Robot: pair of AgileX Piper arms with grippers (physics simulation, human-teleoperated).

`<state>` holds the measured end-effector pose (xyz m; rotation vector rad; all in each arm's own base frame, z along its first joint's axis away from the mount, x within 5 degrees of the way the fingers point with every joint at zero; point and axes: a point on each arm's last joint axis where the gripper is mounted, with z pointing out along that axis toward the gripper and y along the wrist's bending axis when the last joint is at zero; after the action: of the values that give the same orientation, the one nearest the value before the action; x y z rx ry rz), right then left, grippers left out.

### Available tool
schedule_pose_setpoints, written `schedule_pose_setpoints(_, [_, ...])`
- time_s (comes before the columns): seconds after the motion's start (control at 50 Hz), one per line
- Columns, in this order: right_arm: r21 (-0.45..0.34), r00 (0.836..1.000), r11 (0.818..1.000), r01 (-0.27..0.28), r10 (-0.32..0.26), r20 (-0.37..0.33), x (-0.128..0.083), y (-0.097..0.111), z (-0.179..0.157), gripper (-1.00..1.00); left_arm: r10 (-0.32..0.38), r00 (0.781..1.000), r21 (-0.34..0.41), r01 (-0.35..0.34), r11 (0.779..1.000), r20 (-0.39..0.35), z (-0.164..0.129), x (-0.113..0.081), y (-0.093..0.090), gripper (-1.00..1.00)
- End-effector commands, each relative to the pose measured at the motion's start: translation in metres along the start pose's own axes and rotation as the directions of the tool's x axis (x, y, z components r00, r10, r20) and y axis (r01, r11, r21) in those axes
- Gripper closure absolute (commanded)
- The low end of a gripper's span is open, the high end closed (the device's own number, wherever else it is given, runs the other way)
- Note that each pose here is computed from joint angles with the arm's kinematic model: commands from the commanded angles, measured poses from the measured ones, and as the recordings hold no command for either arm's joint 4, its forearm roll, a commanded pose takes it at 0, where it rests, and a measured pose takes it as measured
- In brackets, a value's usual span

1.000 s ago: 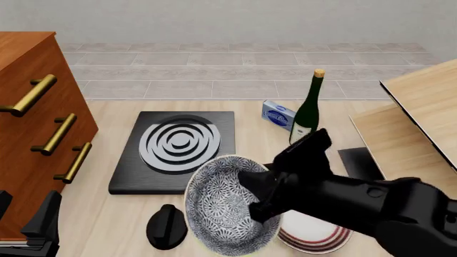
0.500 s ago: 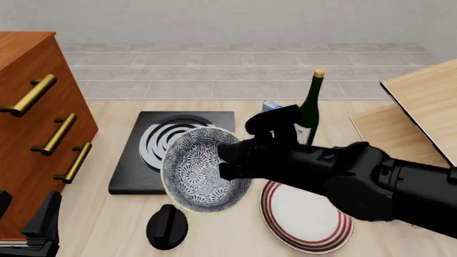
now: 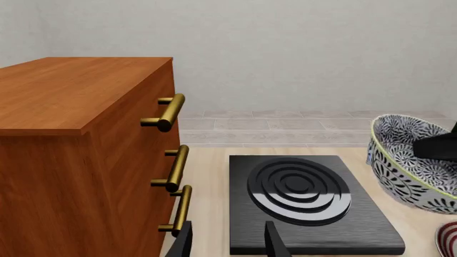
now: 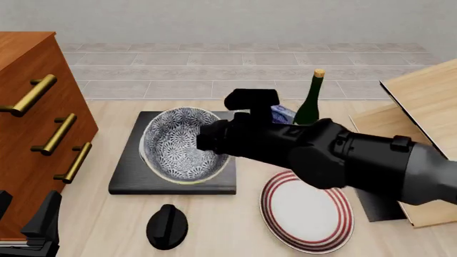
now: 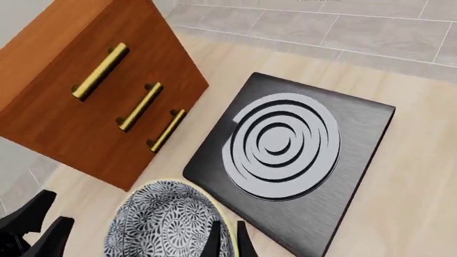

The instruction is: Put the bowl on the stove.

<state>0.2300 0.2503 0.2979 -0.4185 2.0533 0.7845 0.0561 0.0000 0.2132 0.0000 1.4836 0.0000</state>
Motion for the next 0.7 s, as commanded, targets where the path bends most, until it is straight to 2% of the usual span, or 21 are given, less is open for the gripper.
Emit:
schedule_pose_setpoints(0.02, [-0.002,0.997,0.997,-0.073,0.073,0.019,-0.015,0.003,0.019,1.00,0.000,1.000,0.000,0.000,1.000,0.000,0.000,0.000,0.000,-1.00])
schedule_pose_setpoints(0.26, [0.018,0.995,0.995,-0.094,0.094,0.019,-0.027,0.000,0.047,1.00,0.000,1.000,0.000,0.000,1.000,0.000,0.000,0.000,0.000,-1.00])
schedule_pose_setpoints(0.7, [0.069,0.994,0.991,-0.113,0.112,0.018,-0.043,-0.018,0.097,1.00,0.000,1.000,0.000,0.000,1.000,0.000,0.000,0.000,0.000,-1.00])
